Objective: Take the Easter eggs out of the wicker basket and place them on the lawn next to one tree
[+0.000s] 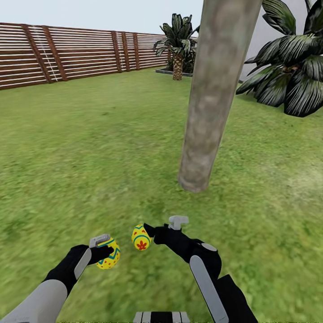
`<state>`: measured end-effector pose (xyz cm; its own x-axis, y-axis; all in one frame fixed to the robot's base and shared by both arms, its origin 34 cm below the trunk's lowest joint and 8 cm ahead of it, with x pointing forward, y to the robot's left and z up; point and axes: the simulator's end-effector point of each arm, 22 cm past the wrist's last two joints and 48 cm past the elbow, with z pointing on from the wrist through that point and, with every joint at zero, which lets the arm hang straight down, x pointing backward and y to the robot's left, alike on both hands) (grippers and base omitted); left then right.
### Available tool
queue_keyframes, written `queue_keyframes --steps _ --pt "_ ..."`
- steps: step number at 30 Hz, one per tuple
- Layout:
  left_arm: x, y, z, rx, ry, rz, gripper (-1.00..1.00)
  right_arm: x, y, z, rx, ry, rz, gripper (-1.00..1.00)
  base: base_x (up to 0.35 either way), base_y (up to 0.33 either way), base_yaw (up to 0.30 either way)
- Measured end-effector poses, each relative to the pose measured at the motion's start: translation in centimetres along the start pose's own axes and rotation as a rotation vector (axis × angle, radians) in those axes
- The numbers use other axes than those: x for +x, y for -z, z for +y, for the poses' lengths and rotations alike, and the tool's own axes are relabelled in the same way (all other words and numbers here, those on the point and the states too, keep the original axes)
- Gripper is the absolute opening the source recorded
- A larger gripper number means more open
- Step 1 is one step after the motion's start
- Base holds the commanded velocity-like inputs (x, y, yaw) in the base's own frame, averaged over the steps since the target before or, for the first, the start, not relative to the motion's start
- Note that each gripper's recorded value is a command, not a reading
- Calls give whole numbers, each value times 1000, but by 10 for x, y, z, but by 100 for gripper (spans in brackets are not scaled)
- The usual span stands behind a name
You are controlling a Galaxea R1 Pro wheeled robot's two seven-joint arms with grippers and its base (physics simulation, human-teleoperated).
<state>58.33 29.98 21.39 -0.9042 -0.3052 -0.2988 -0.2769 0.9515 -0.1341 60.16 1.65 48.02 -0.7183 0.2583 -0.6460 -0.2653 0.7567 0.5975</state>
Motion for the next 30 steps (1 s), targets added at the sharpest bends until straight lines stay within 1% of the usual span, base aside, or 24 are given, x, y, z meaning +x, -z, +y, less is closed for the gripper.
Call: queue_keyframes --steps 8,19,25,30 --pt "12 -12 5 -9 2 28 -100 11 -7 -10 8 -19 23 100 0 0 -49" --pt "32 -29 12 -23 4 71 -100 29 -18 -23 19 -45 57 100 0 0 -4" --pt "32 -29 12 -23 5 71 -100 29 -18 -23 19 -45 57 100 2 0 0" --pt "32 -28 14 -25 6 71 -100 28 -17 -23 19 -45 56 100 255 0 0"
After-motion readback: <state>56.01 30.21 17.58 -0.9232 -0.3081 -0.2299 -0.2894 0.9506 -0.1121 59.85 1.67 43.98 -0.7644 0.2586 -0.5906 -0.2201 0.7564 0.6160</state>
